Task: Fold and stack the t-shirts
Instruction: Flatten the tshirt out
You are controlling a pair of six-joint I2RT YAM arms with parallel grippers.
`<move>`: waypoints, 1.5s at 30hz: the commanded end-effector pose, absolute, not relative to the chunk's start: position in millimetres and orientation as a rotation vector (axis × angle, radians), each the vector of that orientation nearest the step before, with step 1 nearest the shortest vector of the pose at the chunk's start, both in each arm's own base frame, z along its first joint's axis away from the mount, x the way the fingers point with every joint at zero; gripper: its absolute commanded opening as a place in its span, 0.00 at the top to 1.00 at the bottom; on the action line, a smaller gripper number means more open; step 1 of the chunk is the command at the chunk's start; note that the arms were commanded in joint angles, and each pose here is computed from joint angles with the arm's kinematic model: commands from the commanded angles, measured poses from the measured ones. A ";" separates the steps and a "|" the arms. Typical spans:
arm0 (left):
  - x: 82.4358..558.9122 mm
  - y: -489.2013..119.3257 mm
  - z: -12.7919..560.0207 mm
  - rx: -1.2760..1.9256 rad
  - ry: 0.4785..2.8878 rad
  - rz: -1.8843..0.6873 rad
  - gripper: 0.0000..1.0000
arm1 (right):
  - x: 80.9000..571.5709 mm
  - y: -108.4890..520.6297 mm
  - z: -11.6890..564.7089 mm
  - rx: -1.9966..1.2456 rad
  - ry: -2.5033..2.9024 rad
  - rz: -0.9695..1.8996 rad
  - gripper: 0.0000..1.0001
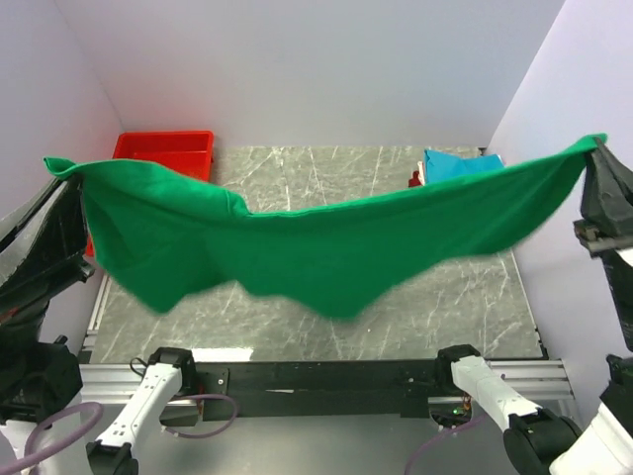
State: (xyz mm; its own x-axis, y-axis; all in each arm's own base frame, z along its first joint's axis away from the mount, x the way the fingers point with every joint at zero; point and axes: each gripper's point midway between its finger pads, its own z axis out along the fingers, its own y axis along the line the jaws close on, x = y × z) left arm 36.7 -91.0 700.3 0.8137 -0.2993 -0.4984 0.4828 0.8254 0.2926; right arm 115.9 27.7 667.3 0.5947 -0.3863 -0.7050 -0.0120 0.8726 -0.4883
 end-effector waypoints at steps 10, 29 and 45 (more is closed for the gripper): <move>228.5 -98.4 572.1 0.334 0.917 -0.446 1.00 | 268.1 51.4 530.7 -0.585 1.295 -0.176 1.00; 581.9 -90.8 138.4 0.084 1.999 -0.332 1.00 | 581.7 93.5 146.5 -0.853 2.026 -0.117 1.00; 603.9 -89.3 180.2 0.157 1.883 -0.329 1.00 | 619.3 71.0 144.1 -0.797 2.001 -0.247 1.00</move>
State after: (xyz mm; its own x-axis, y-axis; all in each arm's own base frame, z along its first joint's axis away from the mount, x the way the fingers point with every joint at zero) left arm 605.8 -88.2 142.3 -0.4236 -0.0703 -0.9031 0.2151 0.9607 -0.1757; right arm 615.2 79.0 111.9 -0.4035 -0.6283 -0.6652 -0.4709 0.7659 -0.4377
